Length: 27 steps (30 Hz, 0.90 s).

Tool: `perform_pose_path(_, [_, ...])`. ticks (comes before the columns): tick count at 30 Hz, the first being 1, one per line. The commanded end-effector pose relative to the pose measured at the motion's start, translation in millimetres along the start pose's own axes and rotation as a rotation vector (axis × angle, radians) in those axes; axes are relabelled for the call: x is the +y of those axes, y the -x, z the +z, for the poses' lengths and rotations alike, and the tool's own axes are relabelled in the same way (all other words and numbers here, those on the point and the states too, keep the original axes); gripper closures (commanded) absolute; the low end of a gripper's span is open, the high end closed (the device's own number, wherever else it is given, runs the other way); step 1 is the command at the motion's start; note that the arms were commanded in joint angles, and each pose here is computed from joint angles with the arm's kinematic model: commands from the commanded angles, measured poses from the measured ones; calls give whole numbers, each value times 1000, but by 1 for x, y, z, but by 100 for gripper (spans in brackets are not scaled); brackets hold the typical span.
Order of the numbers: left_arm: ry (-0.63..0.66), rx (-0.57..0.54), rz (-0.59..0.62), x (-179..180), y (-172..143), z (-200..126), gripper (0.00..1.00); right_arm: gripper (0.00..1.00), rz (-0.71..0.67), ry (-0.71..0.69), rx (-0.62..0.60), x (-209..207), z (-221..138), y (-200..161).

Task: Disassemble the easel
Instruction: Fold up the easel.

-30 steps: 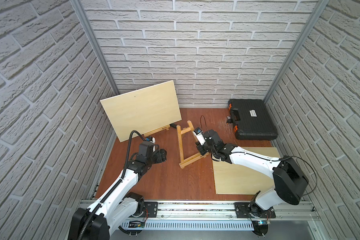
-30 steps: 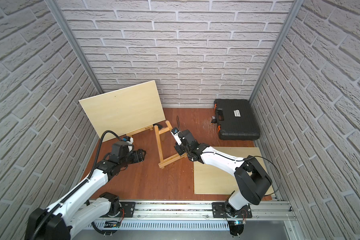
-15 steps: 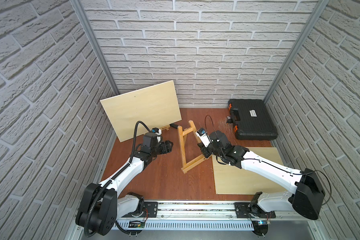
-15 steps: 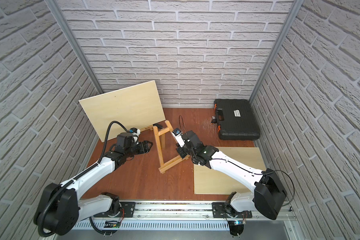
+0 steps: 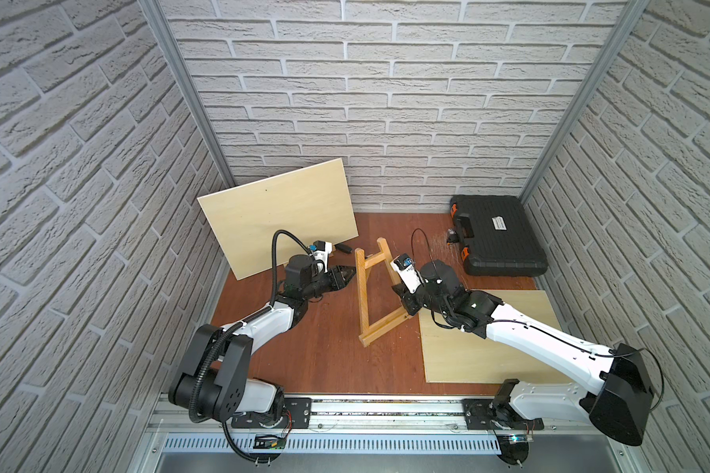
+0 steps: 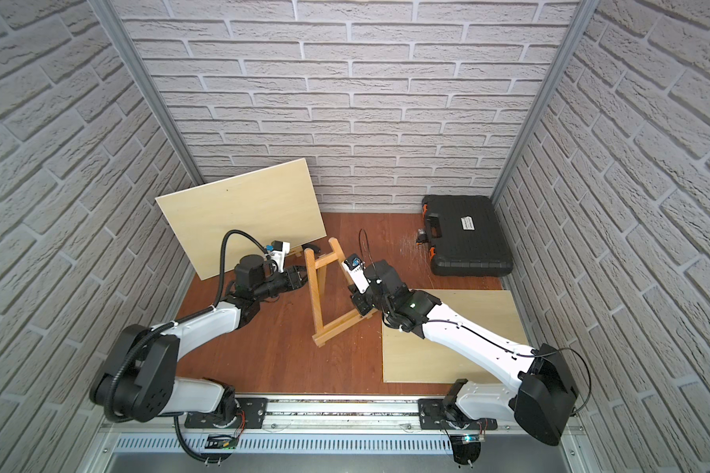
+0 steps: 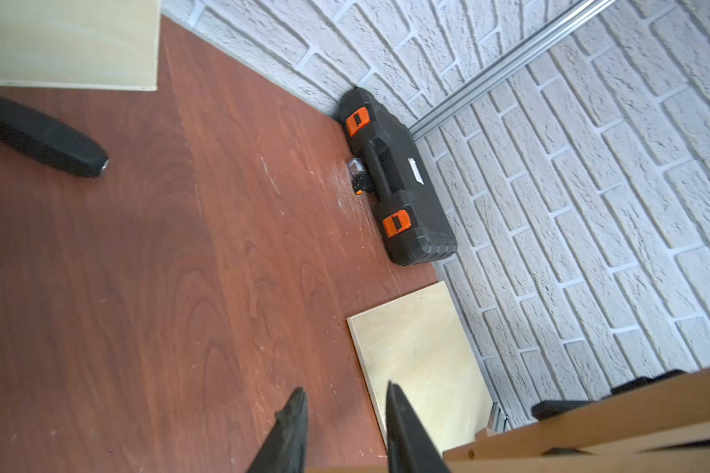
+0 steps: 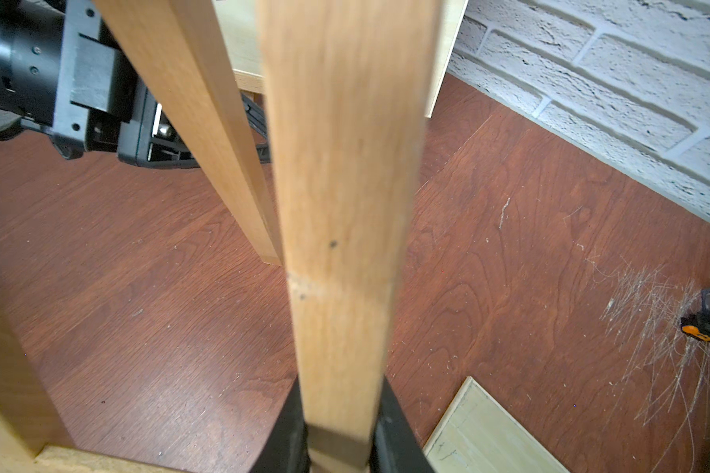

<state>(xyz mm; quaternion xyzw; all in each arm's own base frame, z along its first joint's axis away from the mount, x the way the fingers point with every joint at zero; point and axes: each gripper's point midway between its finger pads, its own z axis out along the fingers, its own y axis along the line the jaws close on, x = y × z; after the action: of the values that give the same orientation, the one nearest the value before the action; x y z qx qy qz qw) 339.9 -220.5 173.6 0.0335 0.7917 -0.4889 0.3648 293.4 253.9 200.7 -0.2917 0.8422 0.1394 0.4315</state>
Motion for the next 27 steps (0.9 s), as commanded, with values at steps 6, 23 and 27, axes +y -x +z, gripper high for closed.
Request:
perform_pose_path(6, [-175,75,47,-42,-30,11,80,87,52,19,-142,5,-12,35])
perform_pose_path(23, [-58,198,45,-41,-122,-1,80,87,190,46,-43,31,15,-23])
perform_pose_path(27, [49,216,26,-15,-145,-9,80,87,207,31,50,39,22,-59])
